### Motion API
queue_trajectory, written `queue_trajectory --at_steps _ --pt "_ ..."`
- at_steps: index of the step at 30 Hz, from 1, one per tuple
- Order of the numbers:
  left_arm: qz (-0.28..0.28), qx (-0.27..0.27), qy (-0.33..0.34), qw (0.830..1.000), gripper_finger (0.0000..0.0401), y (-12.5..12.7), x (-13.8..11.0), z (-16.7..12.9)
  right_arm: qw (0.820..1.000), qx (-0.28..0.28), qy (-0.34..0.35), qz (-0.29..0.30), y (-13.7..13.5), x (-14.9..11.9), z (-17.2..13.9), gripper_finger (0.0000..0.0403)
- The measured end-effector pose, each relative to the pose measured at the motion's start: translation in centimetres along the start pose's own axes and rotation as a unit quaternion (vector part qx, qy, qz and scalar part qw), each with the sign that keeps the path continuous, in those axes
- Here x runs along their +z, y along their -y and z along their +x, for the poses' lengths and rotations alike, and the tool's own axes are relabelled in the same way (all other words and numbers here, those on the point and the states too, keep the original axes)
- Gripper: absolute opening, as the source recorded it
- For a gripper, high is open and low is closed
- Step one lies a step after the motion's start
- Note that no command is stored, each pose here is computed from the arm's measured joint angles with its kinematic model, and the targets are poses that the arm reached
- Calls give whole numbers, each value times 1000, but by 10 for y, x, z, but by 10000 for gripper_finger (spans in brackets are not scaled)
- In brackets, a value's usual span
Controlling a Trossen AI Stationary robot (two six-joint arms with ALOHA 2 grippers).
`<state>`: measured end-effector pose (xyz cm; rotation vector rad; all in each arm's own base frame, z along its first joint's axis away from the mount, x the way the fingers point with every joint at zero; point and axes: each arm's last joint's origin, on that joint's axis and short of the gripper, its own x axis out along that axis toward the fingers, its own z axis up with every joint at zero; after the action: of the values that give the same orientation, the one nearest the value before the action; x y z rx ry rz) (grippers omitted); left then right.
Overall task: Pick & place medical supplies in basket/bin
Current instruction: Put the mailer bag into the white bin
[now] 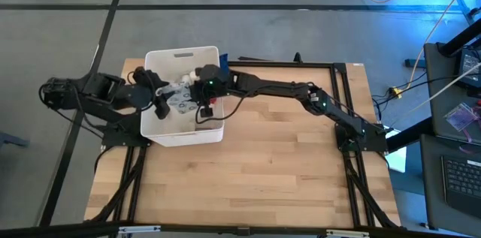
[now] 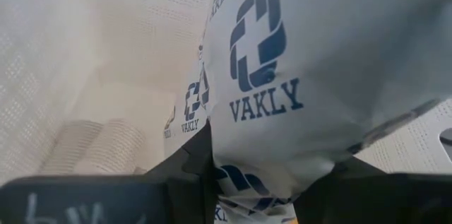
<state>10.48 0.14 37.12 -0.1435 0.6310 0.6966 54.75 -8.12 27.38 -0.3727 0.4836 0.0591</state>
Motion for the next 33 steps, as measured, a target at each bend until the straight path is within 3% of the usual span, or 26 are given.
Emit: queue_trajectory --at_steps 4,11,19,27,30,33 --pt "8 -1 -15 1000 187 -3 1 3 1000 3 3 -8 -5 3 1 122" --pt "-10 -53 -66 996 187 -5 0 6 1000 4 8 -9 -5 3 2 122" --pt "-17 -15 -41 999 187 -8 3 7 1000 -4 13 -8 -3 3 1 122" --pt "6 -33 -49 998 188 -7 2 7 1000 -1 13 -9 -4 4 2 122" --pt "3 -39 -53 998 203 -6 2 7 1000 1 13 -9 -4 4 2 122" --pt "3 -52 -59 997 242 -6 2 7 1000 2 13 -9 -5 3 2 122"
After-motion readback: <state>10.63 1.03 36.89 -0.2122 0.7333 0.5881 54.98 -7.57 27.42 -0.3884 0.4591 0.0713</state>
